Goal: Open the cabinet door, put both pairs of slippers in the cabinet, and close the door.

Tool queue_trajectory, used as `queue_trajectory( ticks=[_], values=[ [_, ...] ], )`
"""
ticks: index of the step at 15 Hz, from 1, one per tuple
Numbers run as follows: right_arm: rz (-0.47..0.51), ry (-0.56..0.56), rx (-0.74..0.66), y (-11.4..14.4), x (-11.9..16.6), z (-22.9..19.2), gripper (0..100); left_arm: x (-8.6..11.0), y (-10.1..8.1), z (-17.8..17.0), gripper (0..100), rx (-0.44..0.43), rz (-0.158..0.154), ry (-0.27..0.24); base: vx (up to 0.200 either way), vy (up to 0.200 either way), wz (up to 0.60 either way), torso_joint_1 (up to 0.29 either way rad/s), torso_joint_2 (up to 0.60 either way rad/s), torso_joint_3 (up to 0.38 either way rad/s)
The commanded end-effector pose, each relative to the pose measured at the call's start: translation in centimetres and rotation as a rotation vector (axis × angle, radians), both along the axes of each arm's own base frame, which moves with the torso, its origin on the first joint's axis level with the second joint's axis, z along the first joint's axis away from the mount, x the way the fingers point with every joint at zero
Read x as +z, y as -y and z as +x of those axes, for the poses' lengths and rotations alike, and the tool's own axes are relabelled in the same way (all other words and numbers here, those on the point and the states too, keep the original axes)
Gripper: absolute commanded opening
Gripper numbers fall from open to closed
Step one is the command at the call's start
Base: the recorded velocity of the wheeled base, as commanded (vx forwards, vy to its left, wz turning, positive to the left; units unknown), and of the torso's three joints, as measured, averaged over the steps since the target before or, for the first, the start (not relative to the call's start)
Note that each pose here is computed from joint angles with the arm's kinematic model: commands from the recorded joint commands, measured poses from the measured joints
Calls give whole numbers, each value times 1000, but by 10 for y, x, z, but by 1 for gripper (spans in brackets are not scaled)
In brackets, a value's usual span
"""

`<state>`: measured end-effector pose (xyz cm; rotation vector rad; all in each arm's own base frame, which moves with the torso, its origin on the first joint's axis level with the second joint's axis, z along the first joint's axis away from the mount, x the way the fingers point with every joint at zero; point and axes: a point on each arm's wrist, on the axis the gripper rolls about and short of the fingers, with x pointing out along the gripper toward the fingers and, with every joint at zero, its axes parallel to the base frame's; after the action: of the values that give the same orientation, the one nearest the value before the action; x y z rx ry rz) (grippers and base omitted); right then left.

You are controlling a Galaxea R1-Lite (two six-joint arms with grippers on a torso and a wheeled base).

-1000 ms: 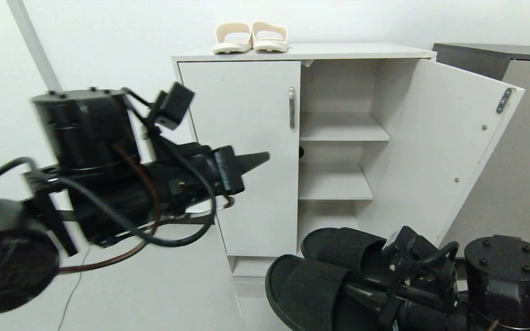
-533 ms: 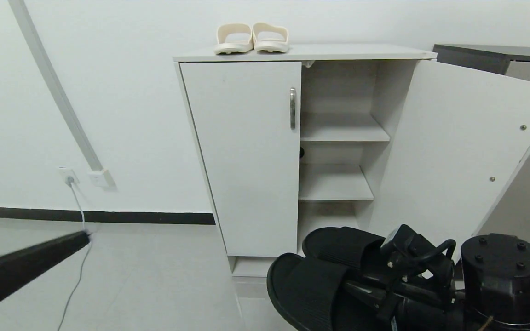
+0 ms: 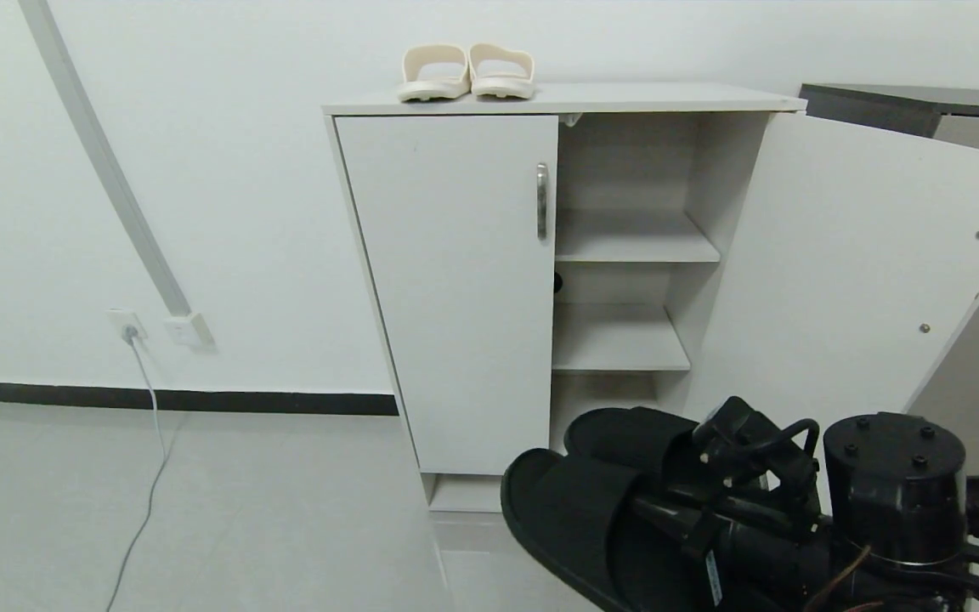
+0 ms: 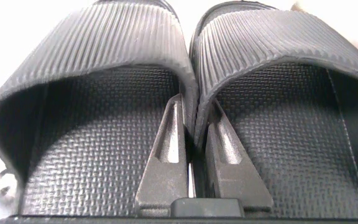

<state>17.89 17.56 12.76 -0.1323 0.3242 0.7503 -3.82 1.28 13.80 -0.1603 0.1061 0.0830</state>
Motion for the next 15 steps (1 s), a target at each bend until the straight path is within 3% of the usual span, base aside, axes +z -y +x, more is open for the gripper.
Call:
queue_trajectory(
  ticks=[1, 2, 3, 5, 6, 7, 9, 11, 15],
  values=[
    [-8, -7, -2, -1, -3, 2, 0, -21, 2, 2, 0, 89, 23, 0, 0, 0, 0, 0, 0, 0],
    [-9, -8, -2, -1, -3, 1, 0, -25, 4, 4, 0, 139, 30, -3, 0, 0, 0, 0, 0, 0],
    [-9, -8, -2, -1, -3, 1, 0, -35, 8, 5, 0, 233, 80, -37, 0, 0, 0, 0, 0, 0],
    [-12, -8, 0, -1, -4, 1, 0, -42, 8, 9, 0, 242, 90, -17, 0, 0, 0, 0, 0, 0],
    [-12, -8, 0, -1, -4, 1, 0, -54, 7, 13, 0, 207, 113, 10, 0, 0, 0, 0, 0, 0],
    [-15, -10, 2, -1, -4, 1, 0, -54, 8, 10, 0, 122, 129, 80, 0, 0, 0, 0, 0, 0],
    [-22, -17, 8, -4, -7, 1, 0, -61, 11, 14, 0, 16, 135, 93, 0, 0, 0, 0, 0, 0],
    [-27, -19, 12, -5, -9, 1, 0, -63, 14, 15, 0, -124, 175, 109, 0, 0, 0, 0, 0, 0],
    [-26, 6, -46, -16, -8, 11, 0, -63, 14, 15, 0, -123, 187, 109, 0, 0, 0, 0, 0, 0]
  ],
)
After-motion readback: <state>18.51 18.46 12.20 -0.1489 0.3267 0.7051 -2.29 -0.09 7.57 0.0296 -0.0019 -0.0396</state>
